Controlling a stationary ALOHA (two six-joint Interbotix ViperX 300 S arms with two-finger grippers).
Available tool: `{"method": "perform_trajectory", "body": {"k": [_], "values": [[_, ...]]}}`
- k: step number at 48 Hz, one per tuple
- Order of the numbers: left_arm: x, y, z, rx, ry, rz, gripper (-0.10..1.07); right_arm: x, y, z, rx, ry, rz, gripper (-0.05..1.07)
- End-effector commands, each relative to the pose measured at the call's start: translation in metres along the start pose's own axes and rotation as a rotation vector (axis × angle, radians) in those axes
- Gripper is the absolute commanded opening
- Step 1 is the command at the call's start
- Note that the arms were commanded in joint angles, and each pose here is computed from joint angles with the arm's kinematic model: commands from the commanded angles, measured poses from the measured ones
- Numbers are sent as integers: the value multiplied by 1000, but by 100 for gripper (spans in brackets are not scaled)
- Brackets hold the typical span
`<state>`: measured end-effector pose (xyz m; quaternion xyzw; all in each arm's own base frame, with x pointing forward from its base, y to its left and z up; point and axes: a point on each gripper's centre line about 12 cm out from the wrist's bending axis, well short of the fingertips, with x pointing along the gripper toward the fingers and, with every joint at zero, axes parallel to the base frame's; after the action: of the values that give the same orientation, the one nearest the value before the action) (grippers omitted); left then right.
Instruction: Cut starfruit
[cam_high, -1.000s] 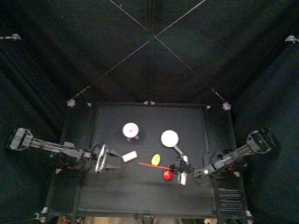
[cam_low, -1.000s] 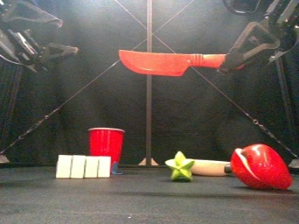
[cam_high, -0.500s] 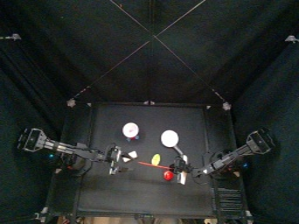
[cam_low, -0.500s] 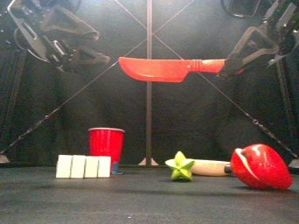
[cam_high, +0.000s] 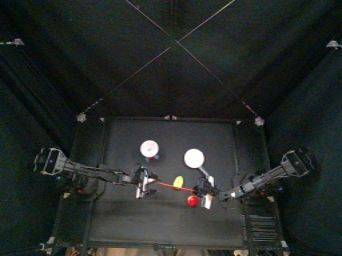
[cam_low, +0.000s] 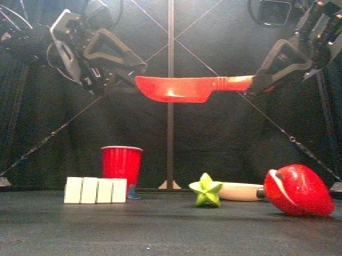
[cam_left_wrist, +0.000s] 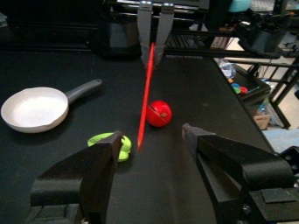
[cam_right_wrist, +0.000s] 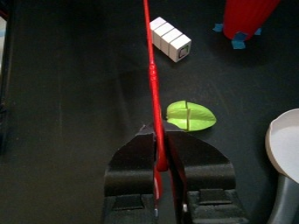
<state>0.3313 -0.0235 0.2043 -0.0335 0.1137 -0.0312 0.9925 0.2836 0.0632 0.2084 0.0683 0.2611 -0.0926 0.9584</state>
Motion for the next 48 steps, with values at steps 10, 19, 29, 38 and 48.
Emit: {"method": "perform_trajectory", "body": {"k": [10,19,29,38,48], "values": [[15,9,5,-19,-10,32,92,-2,1,7,10,-19,11,36],[18,8,4,-18,1,30,90,-1,1,6,7,-14,8,36],[18,8,5,-16,-1,29,75,-1,-1,5,9,-13,4,36],[16,8,3,-15,5,29,58,0,-2,4,11,-9,-2,36],[16,7,0,-13,15,27,41,2,-3,4,12,-7,-8,36]]}}
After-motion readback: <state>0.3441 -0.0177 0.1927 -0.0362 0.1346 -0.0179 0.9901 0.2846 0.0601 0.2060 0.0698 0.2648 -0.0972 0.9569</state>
